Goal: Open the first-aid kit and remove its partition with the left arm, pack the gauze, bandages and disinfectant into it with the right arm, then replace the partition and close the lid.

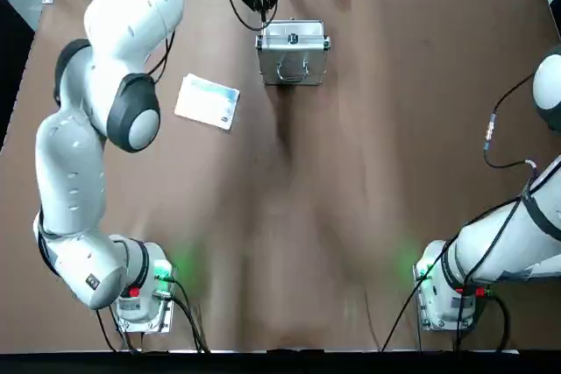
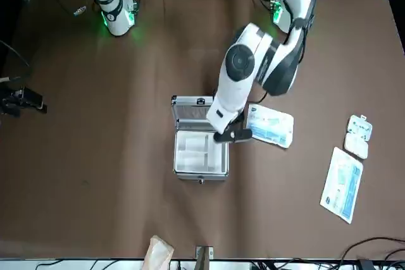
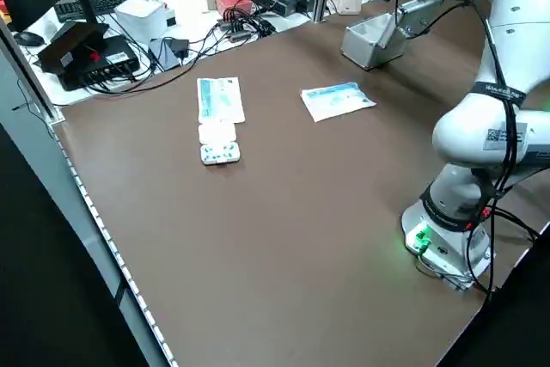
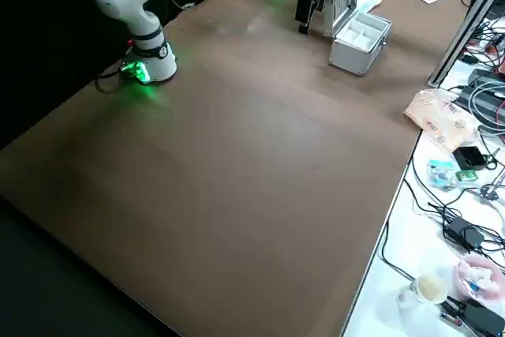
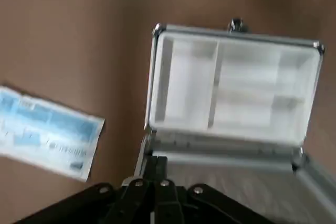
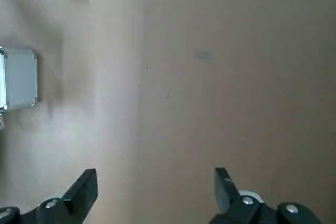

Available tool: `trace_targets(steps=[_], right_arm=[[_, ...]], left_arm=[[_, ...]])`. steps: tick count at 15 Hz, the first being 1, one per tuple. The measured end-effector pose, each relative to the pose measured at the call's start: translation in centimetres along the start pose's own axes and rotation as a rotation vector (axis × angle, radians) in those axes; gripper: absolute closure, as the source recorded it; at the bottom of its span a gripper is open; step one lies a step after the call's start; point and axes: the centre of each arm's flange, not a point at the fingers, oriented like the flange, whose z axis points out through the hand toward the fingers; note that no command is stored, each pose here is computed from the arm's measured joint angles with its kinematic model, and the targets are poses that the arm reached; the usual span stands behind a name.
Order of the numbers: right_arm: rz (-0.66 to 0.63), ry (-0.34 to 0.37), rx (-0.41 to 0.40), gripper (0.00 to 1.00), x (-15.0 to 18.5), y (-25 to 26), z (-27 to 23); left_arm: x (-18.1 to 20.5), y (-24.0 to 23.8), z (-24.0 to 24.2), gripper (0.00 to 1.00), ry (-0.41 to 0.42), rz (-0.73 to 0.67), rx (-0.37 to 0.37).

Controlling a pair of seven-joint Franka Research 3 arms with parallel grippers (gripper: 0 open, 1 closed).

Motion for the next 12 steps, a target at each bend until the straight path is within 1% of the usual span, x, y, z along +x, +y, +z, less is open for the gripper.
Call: trace_targets(steps=[3,6,8,10,11,12], right_arm=[[0.0,0.0,0.0,0.01,0.0,0.0,0.0],[0.0,0.0,0.0,0.01,0.0,0.0,0.0],[0.0,0.0,0.0,0.01,0.0,0.0,0.0],[0.0,0.0,0.0,0.01,0.0,0.0,0.0],[0.0,0.0,0.0,0.01,0.0,0.0,0.0],[0.0,0.0,0.0,0.01,0.0,0.0,0.0]], left_arm=[[-2.4,-0.9,-3.4,0.99,-0.097,0.002,0.005],[-4.7,-0.9,-4.9,0.99,-0.202,0.016,0.001],[-6.3,0.2,-4.5,0.99,-0.251,0.042,-0.01],[-8.0,1.6,-3.1,0.99,-0.295,0.051,0.012],[-9.3,2.7,-1.6,0.99,-0.32,0.049,0.036],[-9.7,3.2,-0.8,0.99,-0.329,0.049,0.046]])
